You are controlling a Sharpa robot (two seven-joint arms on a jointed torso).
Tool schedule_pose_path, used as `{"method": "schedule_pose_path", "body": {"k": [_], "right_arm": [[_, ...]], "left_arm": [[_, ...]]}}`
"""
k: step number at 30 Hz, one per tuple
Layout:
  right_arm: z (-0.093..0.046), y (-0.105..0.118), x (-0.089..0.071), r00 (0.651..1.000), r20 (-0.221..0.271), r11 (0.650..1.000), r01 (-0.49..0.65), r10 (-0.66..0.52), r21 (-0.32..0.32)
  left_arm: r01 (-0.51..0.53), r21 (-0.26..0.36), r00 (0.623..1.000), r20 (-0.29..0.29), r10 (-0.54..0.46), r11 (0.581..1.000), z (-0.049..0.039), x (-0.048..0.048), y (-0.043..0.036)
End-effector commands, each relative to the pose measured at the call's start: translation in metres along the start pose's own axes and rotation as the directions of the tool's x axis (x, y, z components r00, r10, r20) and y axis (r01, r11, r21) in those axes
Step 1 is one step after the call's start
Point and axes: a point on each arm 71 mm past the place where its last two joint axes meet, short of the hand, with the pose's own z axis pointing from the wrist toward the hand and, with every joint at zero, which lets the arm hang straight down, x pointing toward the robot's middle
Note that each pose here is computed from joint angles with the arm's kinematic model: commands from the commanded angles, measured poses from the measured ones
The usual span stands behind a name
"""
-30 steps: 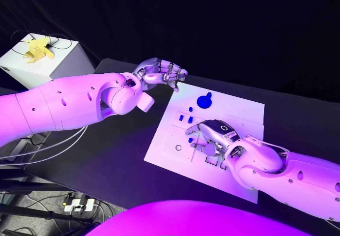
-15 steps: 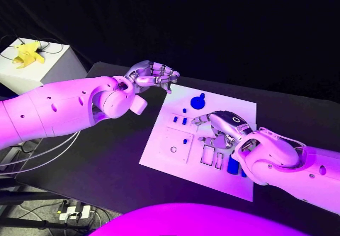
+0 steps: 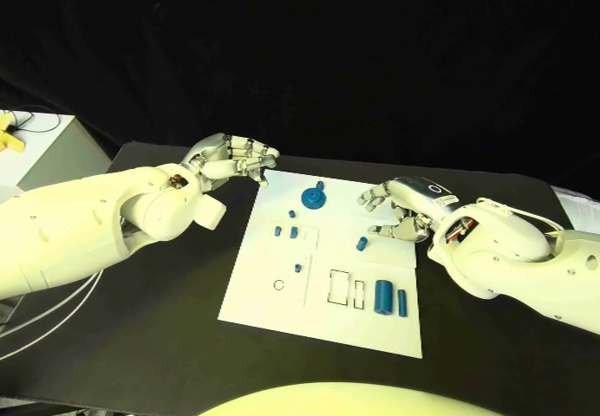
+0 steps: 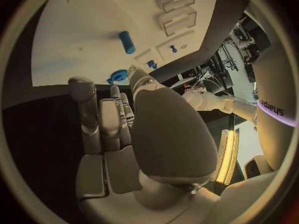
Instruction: Assemble the parts on the task board
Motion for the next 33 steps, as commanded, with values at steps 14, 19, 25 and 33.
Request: {"method": "schedule_pose_path", "body": {"k": [14,19,25,33], "right_arm": [[0.002,-0.004,0.019,0.979,-0.18,0.996,0.092,-0.09,0.002],[0.003,0.0,0.026,0.976,-0.197,0.996,0.092,-0.091,-0.007],[0.005,0.004,0.03,0.975,-0.199,0.995,0.094,-0.095,-0.013],[0.006,0.008,0.033,0.974,-0.207,0.996,0.089,-0.092,-0.024]], "left_arm": [[0.001,0.005,1.0,-0.02,-0.001,1.0,0.0007,0.0019,-0.0003],[0.001,0.006,1.0,-0.021,-0.001,1.0,0.0006,0.002,-0.0004],[0.001,0.005,1.0,-0.019,-0.001,1.0,0.0003,0.0014,-0.0003],[0.001,0.005,1.0,-0.019,-0.001,1.0,0.0001,0.0012,-0.0002]]}}
